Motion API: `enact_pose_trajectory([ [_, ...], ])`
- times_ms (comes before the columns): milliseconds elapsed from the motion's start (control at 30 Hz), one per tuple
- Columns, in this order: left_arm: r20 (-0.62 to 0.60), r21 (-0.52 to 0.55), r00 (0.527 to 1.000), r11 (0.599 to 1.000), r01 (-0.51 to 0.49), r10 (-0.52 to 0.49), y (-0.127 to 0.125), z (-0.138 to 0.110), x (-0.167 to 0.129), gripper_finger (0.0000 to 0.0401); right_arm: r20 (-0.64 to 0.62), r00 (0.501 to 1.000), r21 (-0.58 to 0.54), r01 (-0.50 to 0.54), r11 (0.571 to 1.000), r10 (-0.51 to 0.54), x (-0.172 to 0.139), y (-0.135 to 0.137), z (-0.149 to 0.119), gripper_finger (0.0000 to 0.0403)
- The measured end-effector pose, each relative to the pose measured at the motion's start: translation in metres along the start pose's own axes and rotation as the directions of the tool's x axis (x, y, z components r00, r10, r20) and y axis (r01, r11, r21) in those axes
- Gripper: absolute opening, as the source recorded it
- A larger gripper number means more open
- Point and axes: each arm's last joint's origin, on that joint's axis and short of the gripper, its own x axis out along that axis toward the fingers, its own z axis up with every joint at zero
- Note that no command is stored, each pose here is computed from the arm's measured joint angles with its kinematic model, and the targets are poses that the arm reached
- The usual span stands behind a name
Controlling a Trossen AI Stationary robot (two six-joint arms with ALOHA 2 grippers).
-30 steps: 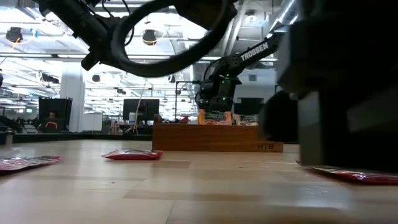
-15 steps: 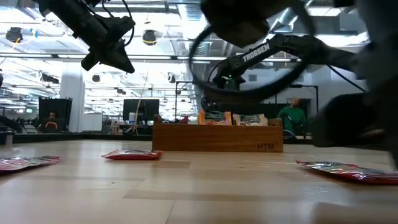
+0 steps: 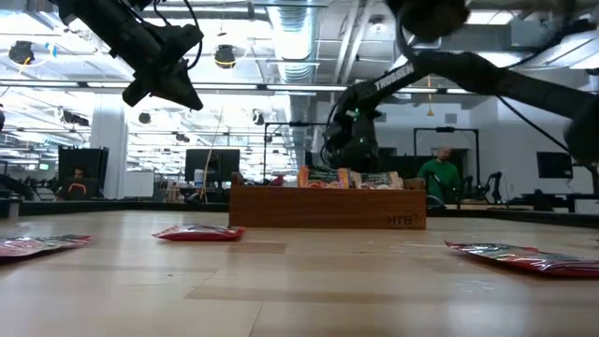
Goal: Pick & Place Tea
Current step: Put the red tea bag into the left section of the wooden organizer
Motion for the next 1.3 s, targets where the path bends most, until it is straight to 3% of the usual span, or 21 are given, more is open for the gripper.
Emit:
enact_pose_trajectory([
  [333,0.001,0.013,1.0,1.0,0.0,0.0,0.0,0.0,0.0,0.0,0.118,0.993,0.135,0.012,0.991,-0.028,-0.019,-0.014,-0.005,0.0015],
  [667,0.002,0.013,1.0,1.0,0.001,-0.001,0.0,0.0,0.0,0.0,0.118,0.993,0.164,-0.007,0.986,-0.012,-0.014,-0.018,-0.005,0.0148],
  [833,0.002,0.013,1.0,1.0,0.0,0.0,0.0,0.0,0.0,0.0,0.141,0.99,0.207,-0.004,0.978,-0.026,-0.015,-0.019,-0.003,0.0188],
  [1000,0.001,0.013,1.0,1.0,0.0,0.0,0.0,0.0,0.0,0.0,0.151,0.988,0.232,-0.005,0.973,-0.03,-0.016,-0.024,-0.005,0.0192],
  [1300,0.0,0.013,1.0,1.0,0.0,0.0,0.0,0.0,0.0,0.0,0.069,0.998,0.259,-0.014,0.966,-0.004,0.011,-0.037,-0.003,0.0184],
])
